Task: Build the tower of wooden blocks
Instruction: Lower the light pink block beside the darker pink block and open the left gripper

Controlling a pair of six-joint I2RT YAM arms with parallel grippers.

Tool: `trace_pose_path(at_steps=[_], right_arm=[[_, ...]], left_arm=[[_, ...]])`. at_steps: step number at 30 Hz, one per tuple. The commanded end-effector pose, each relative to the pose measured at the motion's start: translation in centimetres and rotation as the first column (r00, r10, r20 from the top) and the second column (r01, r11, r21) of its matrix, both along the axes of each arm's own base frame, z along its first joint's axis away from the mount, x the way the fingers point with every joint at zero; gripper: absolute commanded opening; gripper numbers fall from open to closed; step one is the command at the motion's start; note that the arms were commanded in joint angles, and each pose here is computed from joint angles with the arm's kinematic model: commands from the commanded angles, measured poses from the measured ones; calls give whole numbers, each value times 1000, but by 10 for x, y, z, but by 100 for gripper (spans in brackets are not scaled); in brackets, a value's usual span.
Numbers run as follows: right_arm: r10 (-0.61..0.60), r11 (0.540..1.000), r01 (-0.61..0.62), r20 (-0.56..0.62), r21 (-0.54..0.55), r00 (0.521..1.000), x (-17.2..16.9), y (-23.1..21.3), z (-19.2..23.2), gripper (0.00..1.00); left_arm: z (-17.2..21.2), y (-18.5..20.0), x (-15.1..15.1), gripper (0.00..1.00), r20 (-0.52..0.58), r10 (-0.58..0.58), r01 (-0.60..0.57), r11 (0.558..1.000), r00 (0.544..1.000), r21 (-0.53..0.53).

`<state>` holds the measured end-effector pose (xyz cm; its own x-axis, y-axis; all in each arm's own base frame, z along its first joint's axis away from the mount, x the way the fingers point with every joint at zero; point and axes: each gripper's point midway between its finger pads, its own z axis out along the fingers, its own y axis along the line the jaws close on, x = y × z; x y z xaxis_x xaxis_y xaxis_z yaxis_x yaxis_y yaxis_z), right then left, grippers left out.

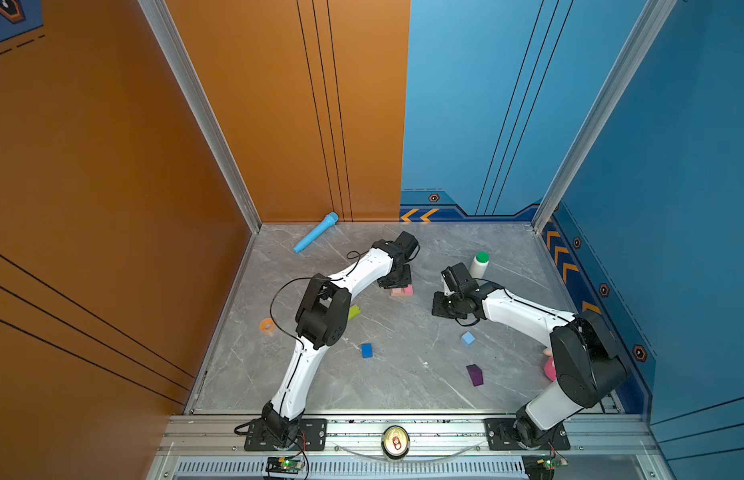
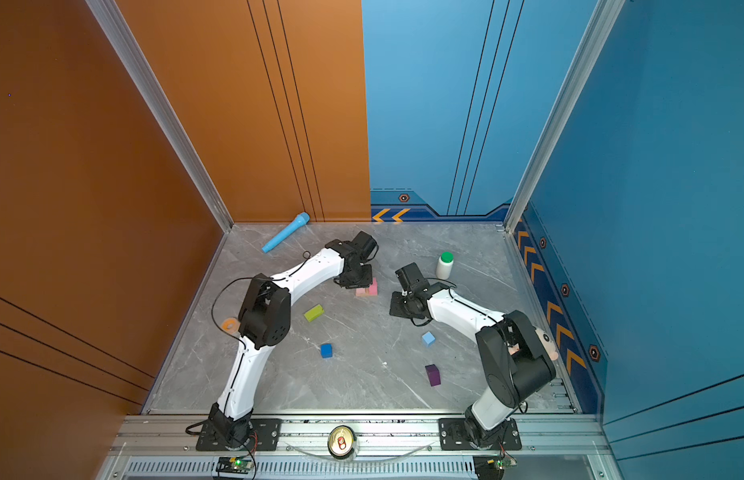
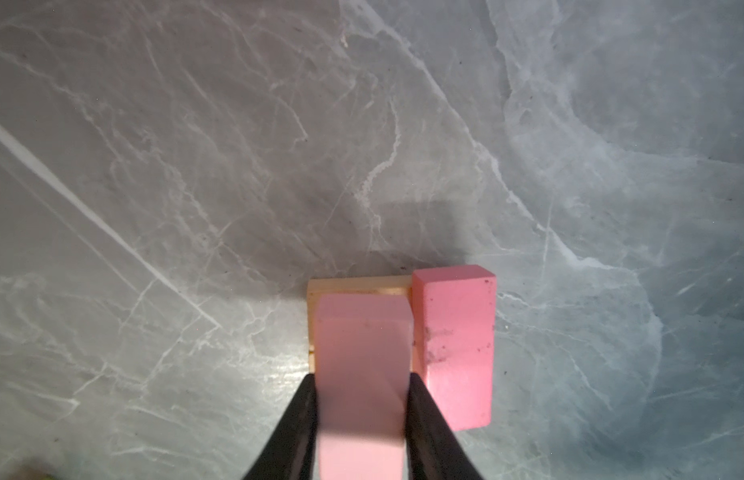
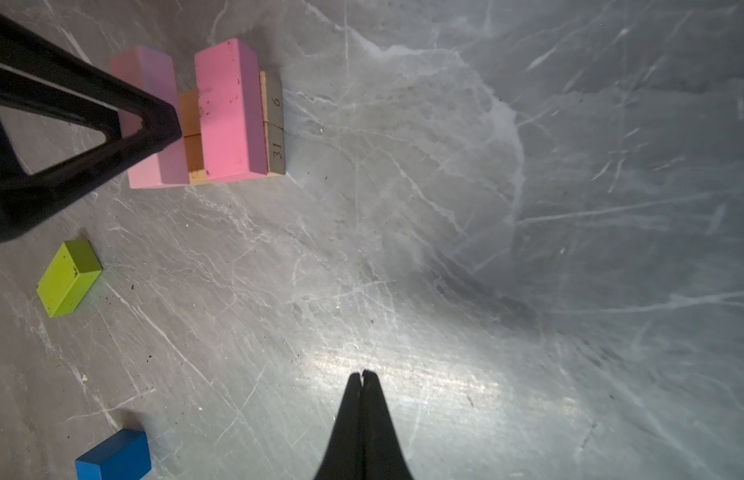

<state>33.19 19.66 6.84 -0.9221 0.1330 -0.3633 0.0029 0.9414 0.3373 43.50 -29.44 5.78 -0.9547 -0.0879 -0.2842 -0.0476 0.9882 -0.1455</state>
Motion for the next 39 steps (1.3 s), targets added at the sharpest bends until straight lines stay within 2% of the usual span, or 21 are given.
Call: trace_pose_path(at_steps=[1,18,28,35,39], right_arm=[[2,1000,-2,-12,0,1000,0,-1,-7,0],[3,1000,-3,-15,3,1000,-1,-2,-7,0],[-1,1000,1,-1,1,1000,-3,-4,2,1],[7,1000,-7,31,9,999,6,-1,20,14],[18,998,-22,67,52,998,21,7,35,27]], left_arm=[[-4,4,2,36,-6,10,-10,1000,1000,27],[-1,6,3,40,-3,7,-7,999,1000,36],[29,9,-1,40,41,-18,17,999,999,29],[59,14,-7,36,84,-77,76,997,993,15],[74,15,-12,33,102,-151,152,988,983,5]])
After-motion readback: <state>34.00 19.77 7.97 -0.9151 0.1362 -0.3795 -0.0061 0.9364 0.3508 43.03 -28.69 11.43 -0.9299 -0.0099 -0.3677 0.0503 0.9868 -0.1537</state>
